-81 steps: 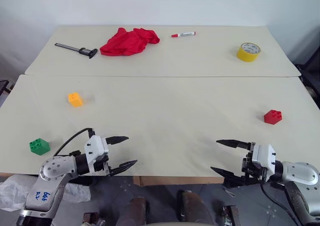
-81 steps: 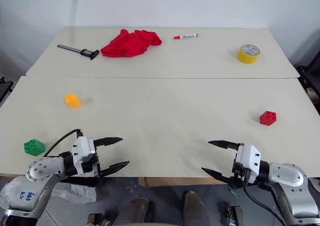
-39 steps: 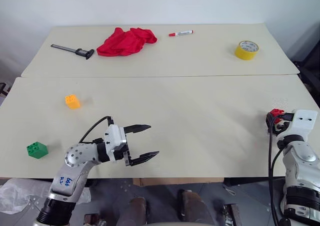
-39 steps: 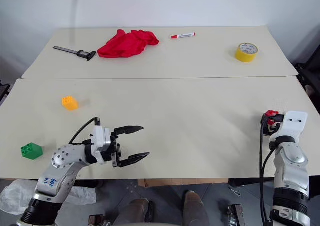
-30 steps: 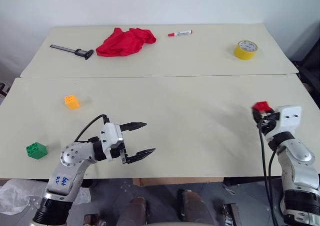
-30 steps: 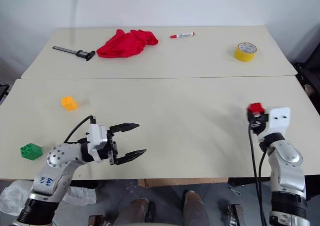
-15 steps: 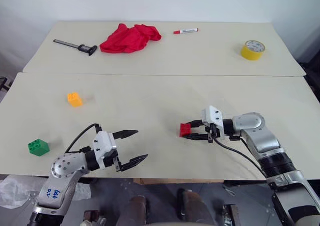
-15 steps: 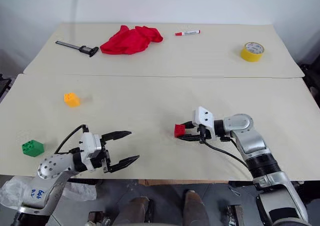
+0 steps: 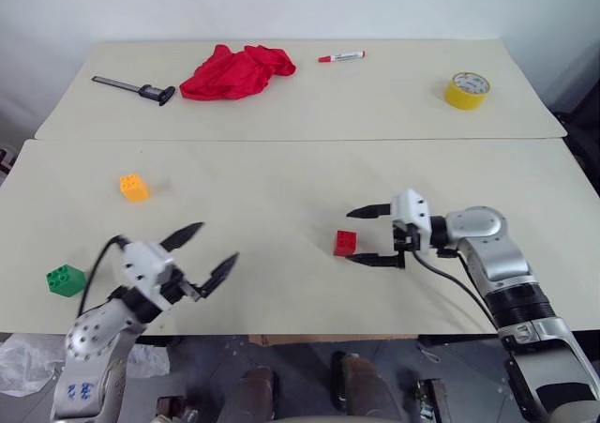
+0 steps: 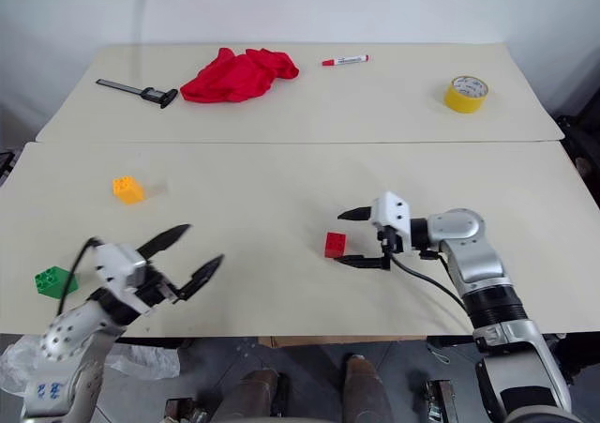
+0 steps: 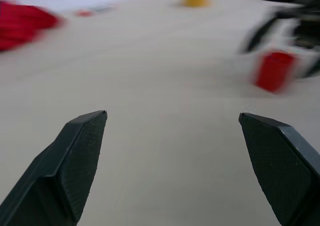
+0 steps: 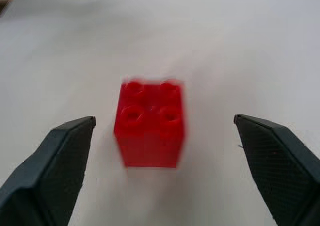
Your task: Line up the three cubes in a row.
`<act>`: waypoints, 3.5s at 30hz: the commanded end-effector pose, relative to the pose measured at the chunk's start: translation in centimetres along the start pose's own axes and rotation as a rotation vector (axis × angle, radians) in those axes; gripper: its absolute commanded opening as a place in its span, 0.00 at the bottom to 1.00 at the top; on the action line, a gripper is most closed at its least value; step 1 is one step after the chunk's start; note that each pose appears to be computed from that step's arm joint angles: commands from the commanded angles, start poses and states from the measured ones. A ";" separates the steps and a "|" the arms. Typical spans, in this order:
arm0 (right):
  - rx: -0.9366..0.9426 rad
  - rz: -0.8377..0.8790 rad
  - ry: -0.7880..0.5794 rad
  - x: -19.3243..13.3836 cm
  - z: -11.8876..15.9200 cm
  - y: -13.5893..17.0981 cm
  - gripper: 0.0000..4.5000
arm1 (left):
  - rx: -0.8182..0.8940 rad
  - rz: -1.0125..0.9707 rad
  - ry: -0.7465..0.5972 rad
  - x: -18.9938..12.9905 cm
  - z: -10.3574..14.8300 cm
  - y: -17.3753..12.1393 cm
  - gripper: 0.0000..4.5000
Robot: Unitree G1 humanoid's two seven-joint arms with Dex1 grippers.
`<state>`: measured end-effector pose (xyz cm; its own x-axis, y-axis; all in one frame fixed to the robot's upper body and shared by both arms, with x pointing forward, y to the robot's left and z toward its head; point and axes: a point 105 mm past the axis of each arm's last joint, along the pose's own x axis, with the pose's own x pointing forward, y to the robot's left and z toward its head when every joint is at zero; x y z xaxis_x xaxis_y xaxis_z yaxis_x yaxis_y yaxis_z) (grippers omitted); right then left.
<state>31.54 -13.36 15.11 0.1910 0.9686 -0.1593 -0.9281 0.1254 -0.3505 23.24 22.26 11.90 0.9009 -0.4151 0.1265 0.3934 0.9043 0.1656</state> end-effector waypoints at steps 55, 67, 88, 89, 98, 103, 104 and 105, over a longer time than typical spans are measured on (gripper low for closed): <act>-0.079 -0.152 -0.174 -4.8 0.4 3.4 1.00 | 0.248 -0.626 -0.048 6.6 5.0 -1.3 0.34; -0.030 -0.271 -0.103 -6.9 -0.2 6.1 1.00 | 0.193 -1.114 0.048 14.1 -1.1 -7.2 0.34; -0.020 -0.206 -0.209 -3.5 1.3 5.9 1.00 | 0.202 -0.774 -0.175 12.7 4.5 -1.7 0.97; -0.012 -0.197 -0.220 -3.2 1.4 5.9 1.00 | 0.202 -0.727 -0.174 11.7 4.9 -1.0 0.97; -0.010 -0.194 -0.332 0.0 2.2 4.0 1.00 | 0.100 0.156 -0.058 1.0 1.4 9.0 0.99; -0.054 -0.204 -0.350 1.2 2.7 3.3 1.00 | 0.000 0.558 -0.027 -5.1 -1.3 10.6 0.99; -0.069 -0.211 -0.346 1.3 2.7 3.2 1.00 | -0.023 0.606 -0.019 -6.0 -1.9 10.5 0.99; -0.083 -0.218 -0.344 1.3 2.7 3.0 1.00 | -0.039 0.633 -0.014 -6.5 -2.3 10.1 0.99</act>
<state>28.08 -11.14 15.54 0.2508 0.9429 0.2193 -0.8724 0.3183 -0.3709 22.52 33.95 8.93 0.9781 0.1562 0.1375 -0.1579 0.9874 0.0020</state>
